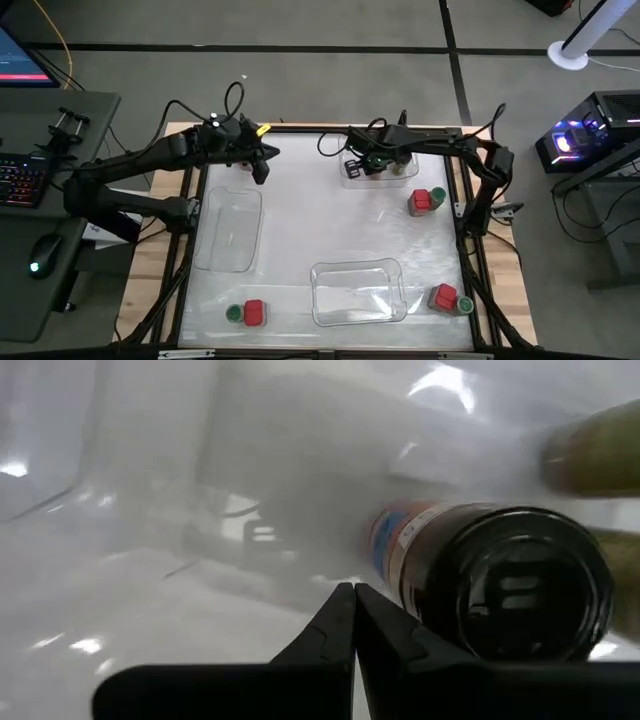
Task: Sort spices by type
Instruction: Put the black seasoning bottle into the top right transparent bin
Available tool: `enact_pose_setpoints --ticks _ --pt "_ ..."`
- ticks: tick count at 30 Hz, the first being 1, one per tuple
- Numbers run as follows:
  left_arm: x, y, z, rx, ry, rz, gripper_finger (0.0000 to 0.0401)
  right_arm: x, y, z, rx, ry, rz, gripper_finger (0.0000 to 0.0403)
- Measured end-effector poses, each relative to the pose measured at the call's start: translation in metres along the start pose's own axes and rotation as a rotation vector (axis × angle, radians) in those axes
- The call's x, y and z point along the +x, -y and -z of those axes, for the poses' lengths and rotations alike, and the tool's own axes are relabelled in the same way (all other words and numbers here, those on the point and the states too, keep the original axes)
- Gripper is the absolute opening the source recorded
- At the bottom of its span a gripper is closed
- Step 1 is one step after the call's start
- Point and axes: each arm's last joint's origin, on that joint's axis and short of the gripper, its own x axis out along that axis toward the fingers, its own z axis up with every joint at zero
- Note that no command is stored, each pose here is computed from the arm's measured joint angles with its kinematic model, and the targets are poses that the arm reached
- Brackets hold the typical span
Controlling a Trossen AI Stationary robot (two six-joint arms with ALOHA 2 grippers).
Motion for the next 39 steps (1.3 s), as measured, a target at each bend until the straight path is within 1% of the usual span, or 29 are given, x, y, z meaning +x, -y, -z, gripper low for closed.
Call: enact_pose_setpoints --ticks 8,11,14,18,21,23,25,28,29,31,35,39 --pt "0.000 0.000 0.001 0.017 -0.005 -0.001 0.0000 0.004 0.011 -0.009 0.029 0.057 0.069 0.0000" --pt "0.000 0.000 0.000 0.019 -0.005 -0.001 0.0000 0.004 0.015 -0.016 0.005 0.113 0.102 0.0000" --pt "0.000 0.000 0.001 0.019 -0.006 -0.001 0.0000 0.004 0.016 -0.022 -0.029 0.136 0.086 0.0000" --pt "0.000 0.000 0.002 0.020 -0.025 -0.004 0.0000 -0.008 0.014 -0.020 -0.109 0.093 0.020 0.0000" --pt "0.000 -0.001 0.004 0.022 -0.043 -0.011 0.0000 -0.014 0.015 -0.011 -0.123 -0.013 -0.034 0.0000" --pt "0.000 -0.001 0.004 0.022 -0.043 -0.021 0.0000 -0.014 0.019 -0.003 -0.120 -0.113 -0.023 0.0000" --pt "0.000 -0.002 0.004 0.027 -0.041 -0.033 0.0000 -0.012 0.022 0.003 -0.124 -0.153 0.012 0.0000" --pt "0.000 -0.003 0.004 0.043 -0.040 -0.046 0.0000 -0.004 0.027 0.005 -0.088 -0.119 0.083 0.0000" --pt "0.000 -0.004 0.004 0.041 -0.040 -0.048 0.0000 -0.002 0.028 0.004 -0.073 -0.100 0.092 0.0000" --pt "0.000 -0.006 0.003 0.036 -0.039 -0.057 0.0000 0.004 0.029 0.000 -0.032 -0.064 0.067 0.0000" --pt "0.000 -0.008 0.003 0.031 -0.039 -0.065 0.0000 0.015 0.034 -0.001 0.046 -0.050 0.055 0.0000" --pt "0.000 -0.009 0.003 0.029 -0.038 -0.068 0.0000 0.023 0.039 0.000 0.112 -0.023 0.081 0.0000"
